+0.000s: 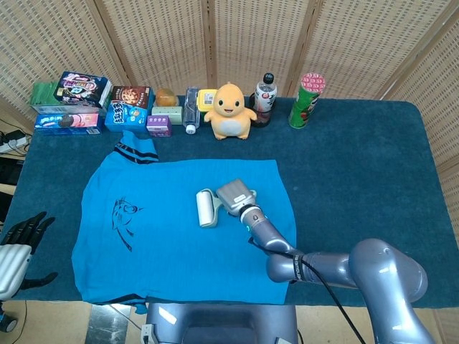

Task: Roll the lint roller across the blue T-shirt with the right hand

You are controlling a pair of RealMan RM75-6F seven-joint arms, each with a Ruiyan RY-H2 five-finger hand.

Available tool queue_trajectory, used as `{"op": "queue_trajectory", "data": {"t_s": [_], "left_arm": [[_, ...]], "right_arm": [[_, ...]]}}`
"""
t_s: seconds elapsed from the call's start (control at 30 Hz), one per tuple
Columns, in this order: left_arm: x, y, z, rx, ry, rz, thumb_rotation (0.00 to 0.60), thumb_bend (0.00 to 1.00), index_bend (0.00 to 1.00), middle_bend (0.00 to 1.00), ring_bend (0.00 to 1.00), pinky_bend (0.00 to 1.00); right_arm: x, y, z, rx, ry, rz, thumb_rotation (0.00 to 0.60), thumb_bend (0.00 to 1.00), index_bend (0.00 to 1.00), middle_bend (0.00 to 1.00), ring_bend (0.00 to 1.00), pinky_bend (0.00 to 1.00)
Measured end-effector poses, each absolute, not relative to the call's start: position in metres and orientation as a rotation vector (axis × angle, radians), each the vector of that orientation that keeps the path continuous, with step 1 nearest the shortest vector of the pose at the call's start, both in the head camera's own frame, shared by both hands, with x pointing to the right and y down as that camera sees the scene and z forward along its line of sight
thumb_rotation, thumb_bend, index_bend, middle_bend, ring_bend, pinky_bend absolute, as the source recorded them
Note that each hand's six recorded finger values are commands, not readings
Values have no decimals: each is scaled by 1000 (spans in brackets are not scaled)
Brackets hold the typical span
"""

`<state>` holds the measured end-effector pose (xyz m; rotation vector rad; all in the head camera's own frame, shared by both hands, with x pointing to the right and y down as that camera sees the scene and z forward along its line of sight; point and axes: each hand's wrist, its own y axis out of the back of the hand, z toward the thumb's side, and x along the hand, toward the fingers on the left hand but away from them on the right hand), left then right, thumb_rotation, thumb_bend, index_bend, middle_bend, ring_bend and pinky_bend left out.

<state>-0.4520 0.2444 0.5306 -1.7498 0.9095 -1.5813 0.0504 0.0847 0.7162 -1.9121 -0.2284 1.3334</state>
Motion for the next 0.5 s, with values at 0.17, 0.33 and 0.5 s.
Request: {"op": "queue_trajectory", "data": {"t_s": [0.17,0.33,0.5], "left_arm": [[-450,245,531,-1753,900,-1580,600,94,0,0,0,59],[-448,247,532,-1756,890,-1575,600,96,0,0,0,59],[-446,248,533,-1757,880,-1576,600,95,0,0,0,59]], "right_arm": [[65,85,716,-1850,-229,1303,600,1000,563,692,657,967],[88,86,716,-1800,-244,1265,600,1000,563,692,657,967],[131,85,725,-1716,-228,1280,600,1000,563,692,657,967]]}}
